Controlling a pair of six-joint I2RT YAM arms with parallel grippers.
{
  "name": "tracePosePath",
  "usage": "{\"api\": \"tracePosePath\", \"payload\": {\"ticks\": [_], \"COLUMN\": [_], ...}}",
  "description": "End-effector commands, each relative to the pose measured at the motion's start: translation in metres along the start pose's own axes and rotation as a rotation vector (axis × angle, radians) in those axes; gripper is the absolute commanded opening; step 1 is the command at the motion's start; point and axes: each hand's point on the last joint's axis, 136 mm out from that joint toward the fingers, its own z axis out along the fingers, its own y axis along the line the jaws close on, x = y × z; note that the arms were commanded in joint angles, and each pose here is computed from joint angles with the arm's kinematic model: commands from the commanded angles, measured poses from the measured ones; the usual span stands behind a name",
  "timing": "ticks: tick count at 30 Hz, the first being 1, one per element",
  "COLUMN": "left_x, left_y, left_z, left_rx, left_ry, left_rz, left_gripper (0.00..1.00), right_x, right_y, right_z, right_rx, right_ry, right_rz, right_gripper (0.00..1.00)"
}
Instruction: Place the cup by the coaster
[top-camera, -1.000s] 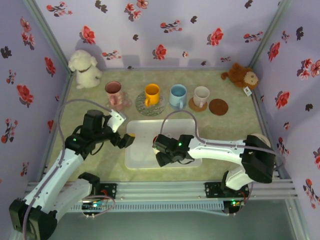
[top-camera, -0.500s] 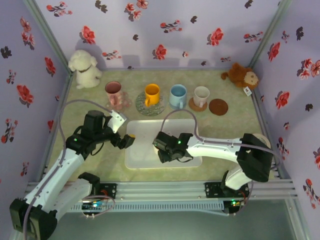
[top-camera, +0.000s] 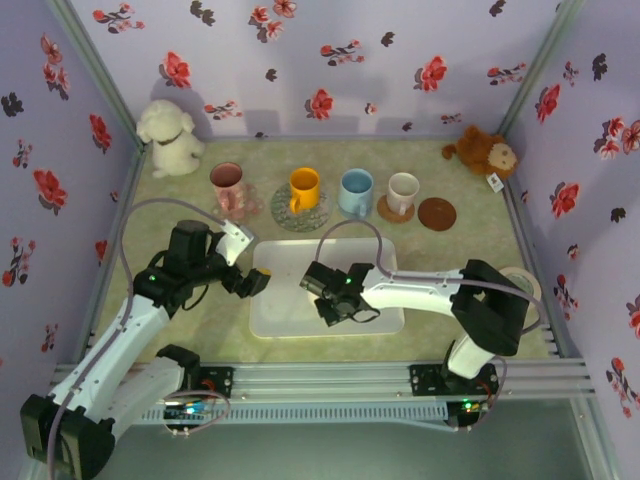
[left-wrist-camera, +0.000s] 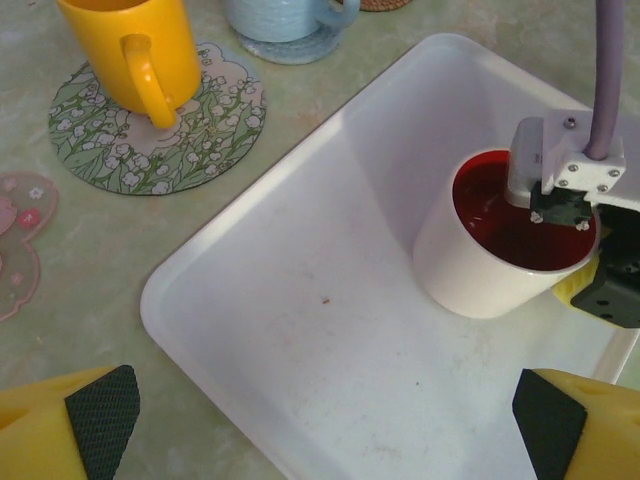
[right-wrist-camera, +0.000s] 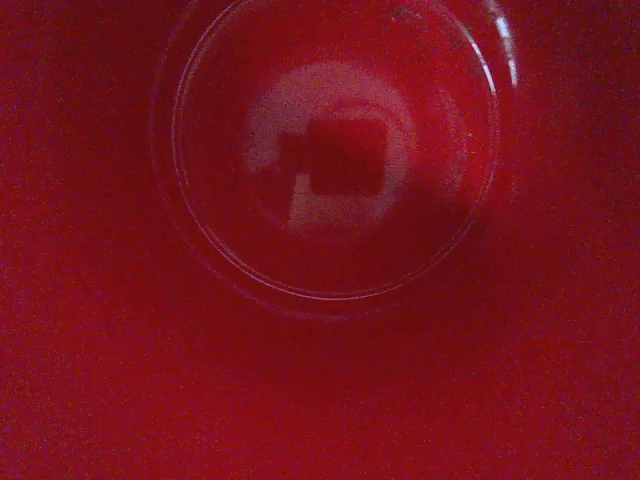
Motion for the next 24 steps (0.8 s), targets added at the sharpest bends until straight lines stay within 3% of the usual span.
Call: {"api": "tracePosePath", "payload": {"ticks": [1, 6, 18, 24], "left_x": [0.004, 0.004, 0.004, -0.004], "left_y": [0.001, 0.001, 0.001, 0.002], "left_z": [0.003, 0.003, 0.003, -0.001], "left_rx": [0.001, 0.001, 0.000, -0.003], "left_ry": [0.010, 0.009, 0.010, -0.005], "left_rz": [0.008, 0.009, 0.006, 0.003], "left_gripper": [0.99, 0.99, 0.99, 0.99], "right_x": [-0.010, -0.012, -0.018, -0.025], "right_y": [-0.001, -0.006, -0.015, -0.035], "right_z": [-0.006, -0.009, -0.016, -0.030], "right_rx": [0.018, 0.040, 0.079, 0.120], "right_ry": [-0.017, -0.027, -0.055, -0.092], "right_rz": [-0.006, -0.008, -0.016, 0.000], "right_gripper": [0.18, 0.31, 0.00, 0.00]}}
